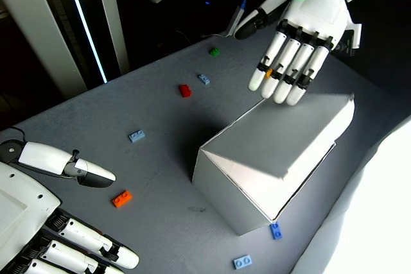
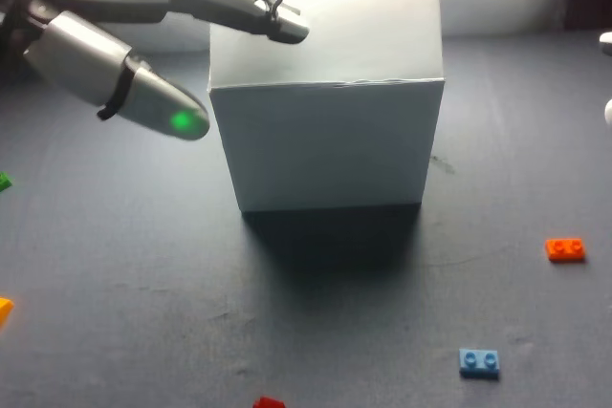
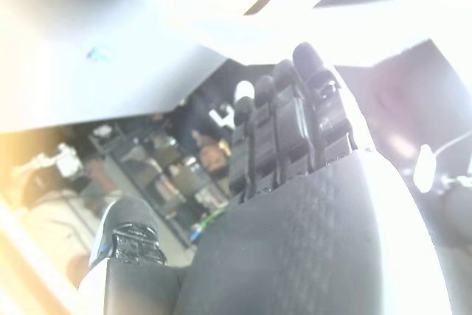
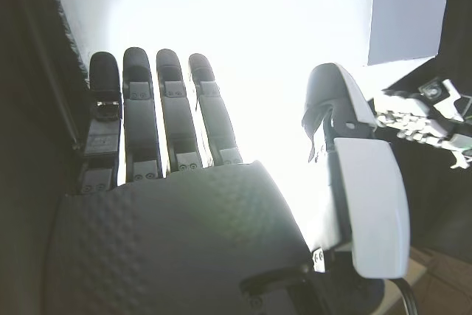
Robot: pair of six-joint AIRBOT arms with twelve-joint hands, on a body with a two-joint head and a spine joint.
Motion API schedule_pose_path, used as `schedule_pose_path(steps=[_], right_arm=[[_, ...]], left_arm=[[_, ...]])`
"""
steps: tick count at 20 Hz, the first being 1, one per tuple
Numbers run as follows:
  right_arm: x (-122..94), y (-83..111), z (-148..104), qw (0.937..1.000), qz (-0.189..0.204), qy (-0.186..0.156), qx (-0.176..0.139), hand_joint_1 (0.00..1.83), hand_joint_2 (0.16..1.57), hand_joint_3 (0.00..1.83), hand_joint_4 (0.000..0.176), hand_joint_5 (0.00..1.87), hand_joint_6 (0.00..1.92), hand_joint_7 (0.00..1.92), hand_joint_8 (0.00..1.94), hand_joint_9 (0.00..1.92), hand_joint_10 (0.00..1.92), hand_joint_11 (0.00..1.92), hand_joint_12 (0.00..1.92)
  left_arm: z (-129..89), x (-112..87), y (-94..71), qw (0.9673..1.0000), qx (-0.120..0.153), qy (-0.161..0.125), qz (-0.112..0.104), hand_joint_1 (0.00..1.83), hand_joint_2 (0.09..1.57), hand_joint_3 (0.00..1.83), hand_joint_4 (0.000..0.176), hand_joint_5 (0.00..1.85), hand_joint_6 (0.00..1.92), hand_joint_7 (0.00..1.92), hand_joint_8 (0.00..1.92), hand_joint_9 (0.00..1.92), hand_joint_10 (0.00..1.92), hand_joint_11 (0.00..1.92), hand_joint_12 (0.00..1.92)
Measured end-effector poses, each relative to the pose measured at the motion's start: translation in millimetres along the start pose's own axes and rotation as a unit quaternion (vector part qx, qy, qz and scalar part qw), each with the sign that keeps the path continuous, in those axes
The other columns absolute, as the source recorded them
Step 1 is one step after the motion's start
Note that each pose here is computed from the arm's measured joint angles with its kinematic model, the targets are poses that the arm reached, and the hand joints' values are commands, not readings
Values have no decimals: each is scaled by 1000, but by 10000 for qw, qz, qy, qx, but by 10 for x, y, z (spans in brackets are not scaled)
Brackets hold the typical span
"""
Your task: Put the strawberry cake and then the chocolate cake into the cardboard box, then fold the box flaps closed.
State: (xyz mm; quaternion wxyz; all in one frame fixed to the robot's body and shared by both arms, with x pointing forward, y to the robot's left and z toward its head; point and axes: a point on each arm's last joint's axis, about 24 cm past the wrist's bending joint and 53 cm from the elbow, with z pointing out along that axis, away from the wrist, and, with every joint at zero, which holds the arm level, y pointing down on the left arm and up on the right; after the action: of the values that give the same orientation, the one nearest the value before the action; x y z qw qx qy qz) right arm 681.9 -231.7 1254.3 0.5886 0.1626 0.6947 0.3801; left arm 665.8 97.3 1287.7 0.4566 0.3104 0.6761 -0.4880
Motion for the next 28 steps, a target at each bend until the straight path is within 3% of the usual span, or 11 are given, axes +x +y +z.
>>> schedule_pose_path(steps=[6,10,22,26,28], right_arm=[[11,6,5,10000,-2,12,-7,89,1228,3,0,241,4,259,0,283,1,0,862],[11,7,5,10000,-5,10,-9,88,1219,0,0,244,2,253,5,268,4,0,762],[12,9,5,10000,-20,12,-14,79,1226,1,0,246,0,277,1,286,7,0,824],[12,9,5,10000,-22,12,-14,71,1228,1,0,243,2,265,1,267,0,0,771],[12,11,5,10000,-29,12,-18,81,1224,0,0,249,3,277,2,288,7,0,841]], left_arm=[[320,-22,320,9997,-225,104,86,0,1124,0,0,219,2,251,0,261,7,0,814],[406,27,495,9992,-361,190,45,32,1131,2,0,251,11,249,2,245,0,0,802],[376,66,512,9991,-378,183,-42,11,1140,3,0,223,1,272,7,267,8,0,779],[210,-46,454,9991,-411,102,67,1,1143,3,0,217,2,279,5,263,3,0,786],[98,-71,424,9989,-448,86,96,0,1143,2,0,219,2,293,7,270,4,0,804]])
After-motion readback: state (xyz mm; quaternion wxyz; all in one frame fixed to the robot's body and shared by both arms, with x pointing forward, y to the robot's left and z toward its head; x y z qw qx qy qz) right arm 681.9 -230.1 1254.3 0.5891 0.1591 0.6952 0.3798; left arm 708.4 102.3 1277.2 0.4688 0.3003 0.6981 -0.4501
